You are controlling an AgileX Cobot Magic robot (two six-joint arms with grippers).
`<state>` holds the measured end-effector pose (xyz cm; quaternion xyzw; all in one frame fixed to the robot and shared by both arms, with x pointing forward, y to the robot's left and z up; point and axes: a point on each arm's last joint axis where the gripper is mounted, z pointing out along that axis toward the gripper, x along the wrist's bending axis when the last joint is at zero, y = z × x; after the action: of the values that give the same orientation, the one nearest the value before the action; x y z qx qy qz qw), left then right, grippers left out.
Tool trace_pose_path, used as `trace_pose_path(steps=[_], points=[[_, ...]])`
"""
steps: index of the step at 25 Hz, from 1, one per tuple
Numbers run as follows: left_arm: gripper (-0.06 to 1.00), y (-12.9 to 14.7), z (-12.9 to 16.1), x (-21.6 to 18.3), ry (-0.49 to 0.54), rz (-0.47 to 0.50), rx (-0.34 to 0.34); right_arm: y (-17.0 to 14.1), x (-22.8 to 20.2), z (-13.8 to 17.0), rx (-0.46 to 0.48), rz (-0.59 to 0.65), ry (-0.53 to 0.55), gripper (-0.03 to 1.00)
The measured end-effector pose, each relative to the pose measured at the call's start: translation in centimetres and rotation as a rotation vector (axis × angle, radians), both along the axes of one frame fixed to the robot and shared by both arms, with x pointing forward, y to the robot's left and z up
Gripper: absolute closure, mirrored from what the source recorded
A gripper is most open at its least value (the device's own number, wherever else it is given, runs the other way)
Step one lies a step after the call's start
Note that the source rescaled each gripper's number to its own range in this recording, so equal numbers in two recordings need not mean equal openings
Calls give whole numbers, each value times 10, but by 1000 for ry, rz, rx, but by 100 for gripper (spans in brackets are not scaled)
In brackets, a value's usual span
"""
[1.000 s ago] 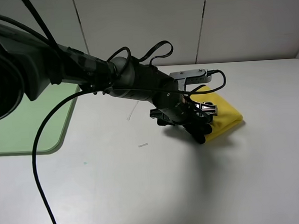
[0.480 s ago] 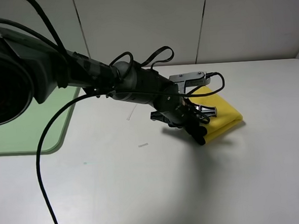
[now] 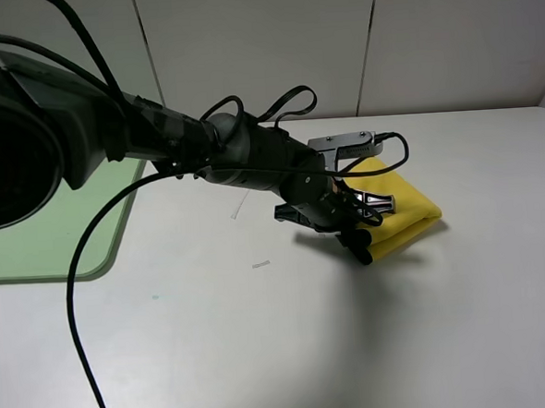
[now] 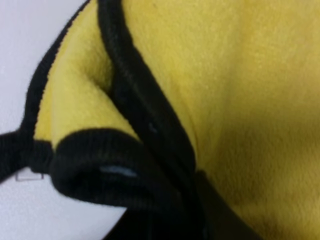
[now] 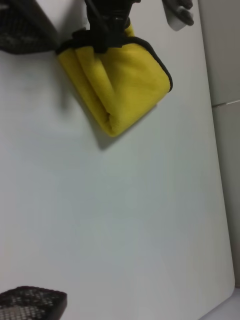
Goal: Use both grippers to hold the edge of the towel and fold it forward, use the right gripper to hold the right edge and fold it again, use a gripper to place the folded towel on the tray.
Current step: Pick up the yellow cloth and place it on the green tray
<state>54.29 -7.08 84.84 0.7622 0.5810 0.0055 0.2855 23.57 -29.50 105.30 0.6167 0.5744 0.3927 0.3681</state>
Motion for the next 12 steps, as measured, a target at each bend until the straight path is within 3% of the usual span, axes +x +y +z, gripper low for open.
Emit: trace_pose_path(steps=[12], points=[[86, 25, 29, 14, 37, 35, 74, 0, 0, 0, 0, 0, 0, -3]])
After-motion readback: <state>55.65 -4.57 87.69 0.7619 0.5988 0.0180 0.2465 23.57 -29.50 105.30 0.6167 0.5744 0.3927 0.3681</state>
